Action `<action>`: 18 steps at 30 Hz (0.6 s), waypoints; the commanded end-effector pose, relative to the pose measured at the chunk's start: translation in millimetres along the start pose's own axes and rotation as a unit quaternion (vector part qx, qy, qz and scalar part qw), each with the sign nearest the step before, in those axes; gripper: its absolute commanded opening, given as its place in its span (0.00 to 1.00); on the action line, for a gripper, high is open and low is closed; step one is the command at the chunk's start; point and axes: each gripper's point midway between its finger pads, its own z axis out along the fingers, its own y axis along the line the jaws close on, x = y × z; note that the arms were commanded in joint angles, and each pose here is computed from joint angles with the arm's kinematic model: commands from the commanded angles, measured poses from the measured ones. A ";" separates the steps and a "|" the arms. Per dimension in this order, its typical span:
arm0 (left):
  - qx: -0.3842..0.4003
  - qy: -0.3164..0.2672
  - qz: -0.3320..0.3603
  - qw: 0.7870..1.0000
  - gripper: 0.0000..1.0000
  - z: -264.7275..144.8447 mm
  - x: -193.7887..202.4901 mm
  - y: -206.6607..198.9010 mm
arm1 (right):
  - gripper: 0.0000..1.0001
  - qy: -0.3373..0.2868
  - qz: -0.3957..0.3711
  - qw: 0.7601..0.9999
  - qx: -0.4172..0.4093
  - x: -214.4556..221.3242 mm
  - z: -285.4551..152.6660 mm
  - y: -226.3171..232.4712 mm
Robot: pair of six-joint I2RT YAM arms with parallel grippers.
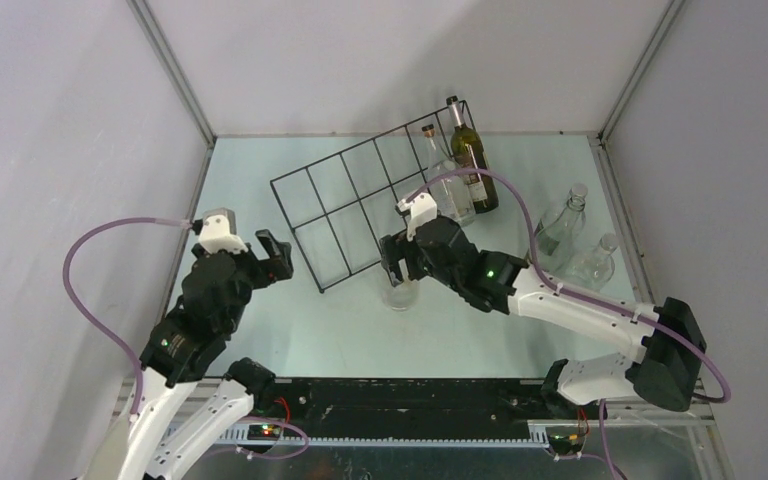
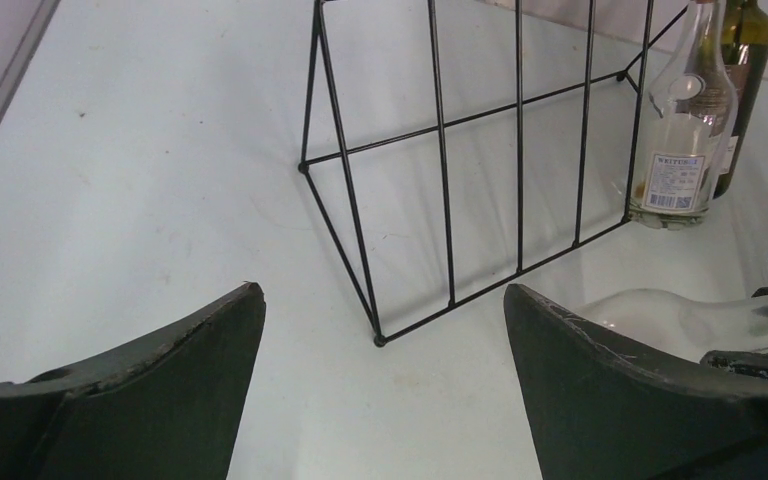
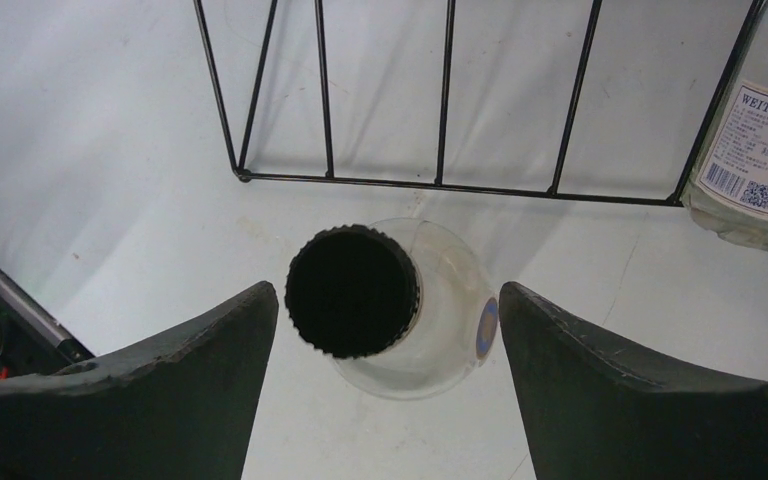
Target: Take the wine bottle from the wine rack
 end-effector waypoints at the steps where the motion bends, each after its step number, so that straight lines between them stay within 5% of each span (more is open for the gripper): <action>1: -0.026 -0.003 0.021 0.999 0.97 -5.4 3.6 16.3 | 0.82 -0.057 0.020 0.998 0.013 -37.0 5.8 1.6; 18: -0.032 0.003 0.031 0.999 0.97 -1.5 15.2 20.9 | 0.26 -0.062 0.003 0.997 0.040 -38.4 7.4 -9.4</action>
